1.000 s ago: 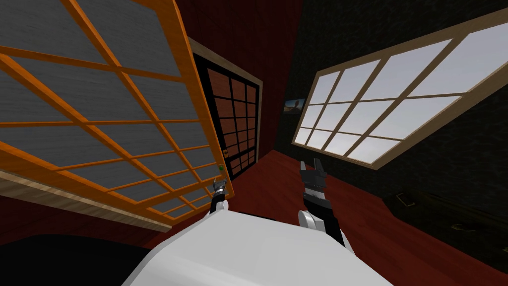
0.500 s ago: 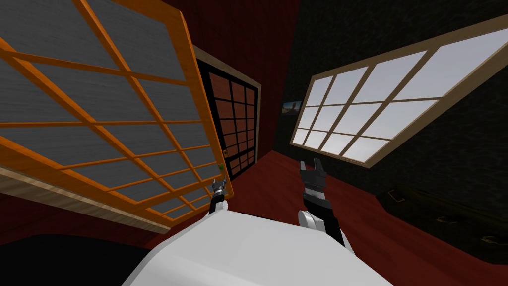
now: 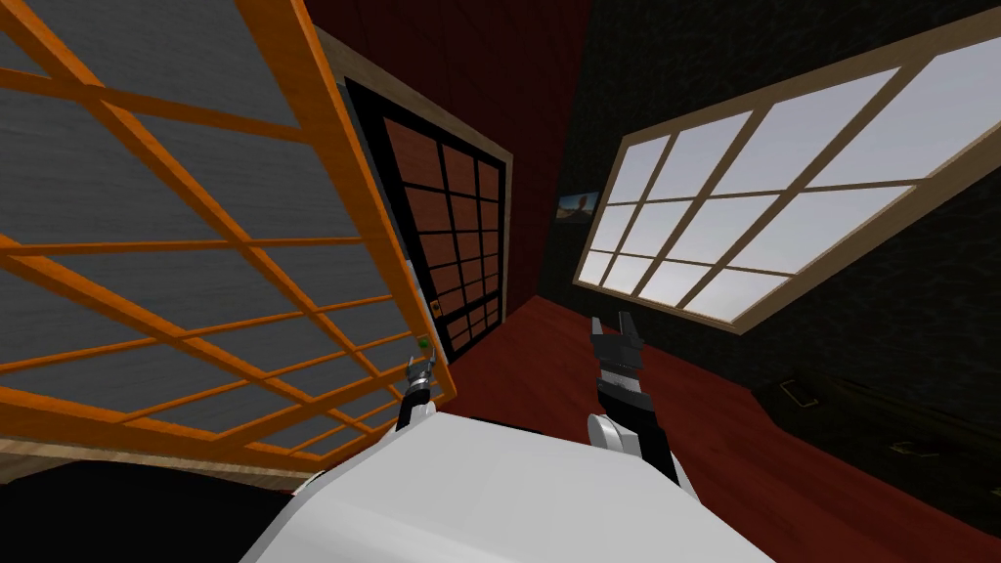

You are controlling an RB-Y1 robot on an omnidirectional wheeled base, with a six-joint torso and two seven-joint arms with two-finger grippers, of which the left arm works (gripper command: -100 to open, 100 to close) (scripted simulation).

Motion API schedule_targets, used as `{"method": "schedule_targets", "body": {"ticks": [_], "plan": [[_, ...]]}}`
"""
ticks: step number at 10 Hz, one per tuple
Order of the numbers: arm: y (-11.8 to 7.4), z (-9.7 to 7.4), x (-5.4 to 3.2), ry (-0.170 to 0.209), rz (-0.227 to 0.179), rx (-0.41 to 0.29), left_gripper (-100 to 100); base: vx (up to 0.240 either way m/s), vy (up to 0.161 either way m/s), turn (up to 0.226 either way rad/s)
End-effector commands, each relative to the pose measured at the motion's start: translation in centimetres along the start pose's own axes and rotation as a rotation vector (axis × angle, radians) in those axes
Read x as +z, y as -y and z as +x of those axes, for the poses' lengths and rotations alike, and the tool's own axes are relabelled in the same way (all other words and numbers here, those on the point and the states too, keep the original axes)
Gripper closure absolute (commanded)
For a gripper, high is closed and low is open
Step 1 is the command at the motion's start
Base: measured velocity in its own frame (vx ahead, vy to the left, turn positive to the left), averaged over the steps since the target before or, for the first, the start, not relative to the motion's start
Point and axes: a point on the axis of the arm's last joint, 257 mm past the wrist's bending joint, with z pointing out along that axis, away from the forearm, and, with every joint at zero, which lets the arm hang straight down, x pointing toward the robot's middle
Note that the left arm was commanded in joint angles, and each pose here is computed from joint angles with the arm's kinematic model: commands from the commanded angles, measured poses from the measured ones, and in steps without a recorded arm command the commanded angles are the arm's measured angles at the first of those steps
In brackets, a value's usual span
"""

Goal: Pull the door open

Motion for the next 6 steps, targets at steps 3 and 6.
{"method": "schedule_targets", "body": {"ticks": [3,6], "plan": [[4.2,0.3,-0.02,-0.004,0.009,-0.004,-100,0.151,0.005,-0.023],[6.0,0.4,-0.01,-0.004,0.013,-0.004,-100,0.145,0.001,-0.014]]}}
